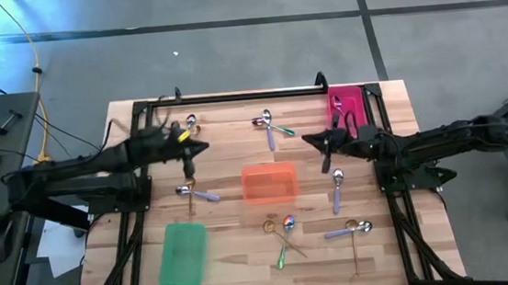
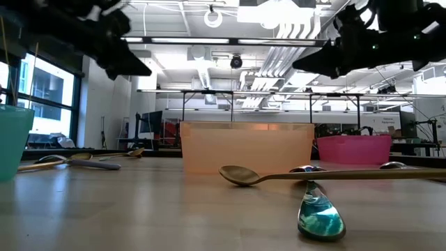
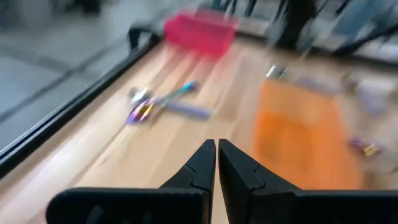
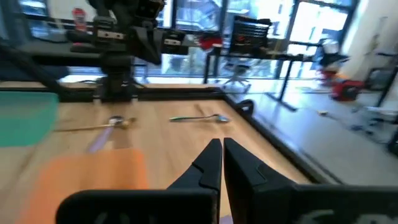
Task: Sort silverware by color (type)
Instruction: Put the top gold spoon into the orange bin
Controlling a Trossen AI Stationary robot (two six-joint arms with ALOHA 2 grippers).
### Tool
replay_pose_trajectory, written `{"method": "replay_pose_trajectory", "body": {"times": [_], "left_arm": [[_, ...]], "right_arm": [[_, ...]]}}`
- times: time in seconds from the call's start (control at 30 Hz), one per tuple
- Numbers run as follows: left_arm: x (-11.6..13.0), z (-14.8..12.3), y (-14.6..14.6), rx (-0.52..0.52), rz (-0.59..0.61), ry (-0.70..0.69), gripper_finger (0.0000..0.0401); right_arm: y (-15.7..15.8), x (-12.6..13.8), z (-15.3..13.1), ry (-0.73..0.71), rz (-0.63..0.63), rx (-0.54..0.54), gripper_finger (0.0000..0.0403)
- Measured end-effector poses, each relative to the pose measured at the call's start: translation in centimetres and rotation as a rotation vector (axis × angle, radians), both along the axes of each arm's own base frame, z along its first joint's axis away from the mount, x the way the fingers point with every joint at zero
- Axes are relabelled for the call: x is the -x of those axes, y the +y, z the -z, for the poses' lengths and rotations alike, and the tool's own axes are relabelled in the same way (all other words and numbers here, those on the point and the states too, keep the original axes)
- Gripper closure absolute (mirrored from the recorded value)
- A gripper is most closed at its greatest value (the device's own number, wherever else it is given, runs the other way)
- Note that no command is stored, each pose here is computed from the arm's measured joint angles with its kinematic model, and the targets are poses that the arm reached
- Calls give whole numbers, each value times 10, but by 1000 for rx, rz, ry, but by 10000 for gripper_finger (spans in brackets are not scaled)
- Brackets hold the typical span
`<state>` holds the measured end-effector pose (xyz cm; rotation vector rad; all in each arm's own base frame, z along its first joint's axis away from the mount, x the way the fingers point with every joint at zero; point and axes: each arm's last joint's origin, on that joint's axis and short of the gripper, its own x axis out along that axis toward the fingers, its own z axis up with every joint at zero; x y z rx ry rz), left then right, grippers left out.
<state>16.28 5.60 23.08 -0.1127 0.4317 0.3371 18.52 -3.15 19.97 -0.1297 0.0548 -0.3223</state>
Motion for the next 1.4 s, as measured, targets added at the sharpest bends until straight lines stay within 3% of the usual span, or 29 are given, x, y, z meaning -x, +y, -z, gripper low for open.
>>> {"method": "replay_pose_trajectory", "body": {"times": [0.17, 0.3, 0.67, 0.9, 1.4], "left_arm": [[-14, -15, 40, 91, -82, 357, 389], [-20, -11, 67, 162, -104, 583, 384], [-25, 33, 110, 59, -89, 972, 298], [-23, 53, 127, 60, -46, 1049, 258], [-18, 93, 156, 94, 16, 1137, 258]], "right_arm": [[-13, -3, -14, -14, -13, 76, 403], [-19, -4, -21, -16, -70, 107, 403], [-26, -3, -18, 41, -92, 153, 403], [-26, -3, -18, 45, -93, 156, 403], [-26, -3, -18, 44, -97, 153, 403]]}}
